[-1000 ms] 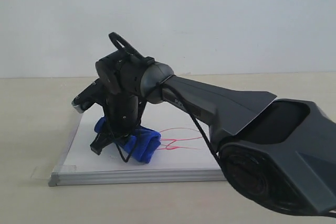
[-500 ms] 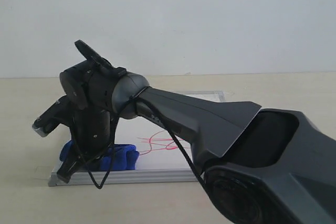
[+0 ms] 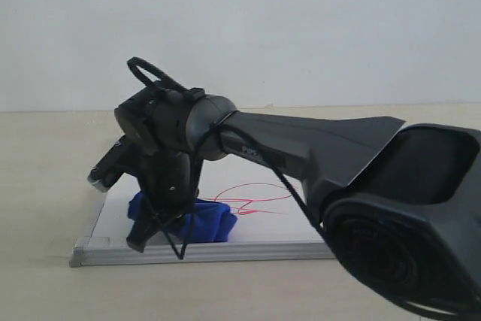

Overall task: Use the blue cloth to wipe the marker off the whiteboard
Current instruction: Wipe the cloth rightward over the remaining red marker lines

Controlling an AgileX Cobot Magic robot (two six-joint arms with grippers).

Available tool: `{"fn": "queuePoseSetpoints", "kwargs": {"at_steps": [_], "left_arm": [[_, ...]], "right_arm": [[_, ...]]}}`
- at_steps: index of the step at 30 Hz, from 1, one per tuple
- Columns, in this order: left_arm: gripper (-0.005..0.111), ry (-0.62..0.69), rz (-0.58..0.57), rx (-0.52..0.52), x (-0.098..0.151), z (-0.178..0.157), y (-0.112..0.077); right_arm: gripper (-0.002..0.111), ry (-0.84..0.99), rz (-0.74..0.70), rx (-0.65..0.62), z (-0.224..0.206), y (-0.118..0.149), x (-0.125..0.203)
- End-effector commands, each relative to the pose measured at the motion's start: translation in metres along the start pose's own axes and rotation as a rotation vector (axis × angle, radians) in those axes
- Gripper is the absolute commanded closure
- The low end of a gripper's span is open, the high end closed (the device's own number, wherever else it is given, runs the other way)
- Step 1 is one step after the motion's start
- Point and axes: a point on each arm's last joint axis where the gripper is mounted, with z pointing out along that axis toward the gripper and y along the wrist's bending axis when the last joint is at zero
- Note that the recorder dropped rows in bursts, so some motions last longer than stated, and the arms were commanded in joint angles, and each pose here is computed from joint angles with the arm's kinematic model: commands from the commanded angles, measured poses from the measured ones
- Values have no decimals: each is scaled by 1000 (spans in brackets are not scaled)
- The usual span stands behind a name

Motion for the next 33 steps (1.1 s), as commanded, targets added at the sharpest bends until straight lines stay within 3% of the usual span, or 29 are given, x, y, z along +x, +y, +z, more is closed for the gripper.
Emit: {"fn": "queuePoseSetpoints", "kwargs": {"at_steps": [1, 15, 28, 33], "left_arm": [[103, -4, 1, 2, 1, 0, 0], [103, -4, 1, 2, 1, 0, 0], [103, -4, 1, 2, 1, 0, 0], [103, -4, 1, 2, 1, 0, 0]], "right_arm": [[108, 164, 31, 31, 11, -23, 28], [108, 106, -10, -58, 3, 21, 11], [108, -75, 18, -15, 3, 18, -6], [108, -96, 34, 13, 5, 4, -4]]}}
